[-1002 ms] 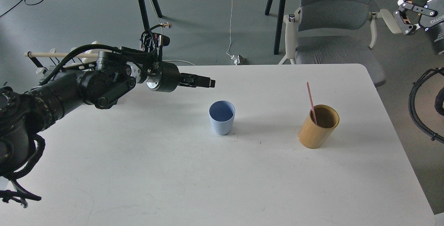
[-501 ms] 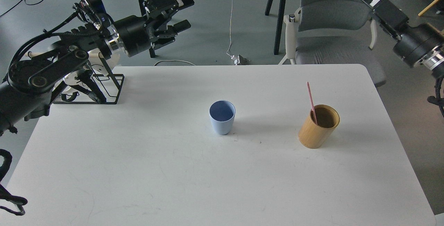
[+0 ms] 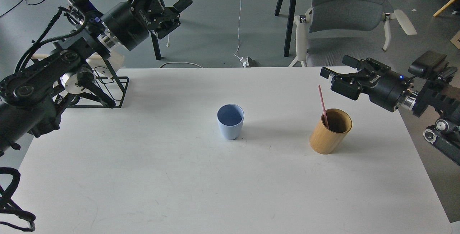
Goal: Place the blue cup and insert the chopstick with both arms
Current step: 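Withdraw the left gripper and move the right gripper toward the pink stick, then grasp the pink stick in the tan cup with the right gripper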
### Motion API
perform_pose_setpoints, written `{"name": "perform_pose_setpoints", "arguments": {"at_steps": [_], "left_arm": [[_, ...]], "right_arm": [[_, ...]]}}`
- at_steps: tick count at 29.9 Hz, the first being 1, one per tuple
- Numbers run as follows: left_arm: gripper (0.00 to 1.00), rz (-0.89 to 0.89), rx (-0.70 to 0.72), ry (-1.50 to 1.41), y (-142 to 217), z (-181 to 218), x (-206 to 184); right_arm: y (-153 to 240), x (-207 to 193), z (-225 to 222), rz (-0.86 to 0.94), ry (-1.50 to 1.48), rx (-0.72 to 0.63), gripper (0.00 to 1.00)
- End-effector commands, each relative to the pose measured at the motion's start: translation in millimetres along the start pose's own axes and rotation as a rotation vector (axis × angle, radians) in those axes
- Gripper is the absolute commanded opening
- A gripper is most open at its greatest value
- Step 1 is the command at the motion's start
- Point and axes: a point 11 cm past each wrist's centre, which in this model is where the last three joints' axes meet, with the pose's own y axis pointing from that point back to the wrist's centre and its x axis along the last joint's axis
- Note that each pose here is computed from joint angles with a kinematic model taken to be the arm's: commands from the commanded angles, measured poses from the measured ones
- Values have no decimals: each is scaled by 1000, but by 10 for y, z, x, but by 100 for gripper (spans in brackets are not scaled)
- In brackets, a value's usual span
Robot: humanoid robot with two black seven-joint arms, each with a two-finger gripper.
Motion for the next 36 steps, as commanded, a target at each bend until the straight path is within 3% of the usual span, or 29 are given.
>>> {"name": "perform_pose_setpoints", "arguments": {"at_steps": [1, 8, 13, 15, 21, 36], "left_arm": [[92, 7, 10, 10, 46, -64, -5], [92, 11, 22, 25, 87, -149, -32], [93, 19, 34, 36, 142, -215, -36], [93, 21, 37, 39, 155, -233, -39], [93, 21, 38, 40, 160, -239, -40], [93, 30, 43, 47, 186, -273, -31]], "right_arm": [[-34, -144, -61, -47, 38, 23, 98], [-119, -433, -153, -102, 44, 48, 97], [-201, -608, -183, -124, 37, 50, 90], [-210, -652, -170, -133, 35, 44, 83], [-232, -702, -180, -139, 29, 43, 39], [-166, -737, -164, -114, 48, 38, 17]]}}
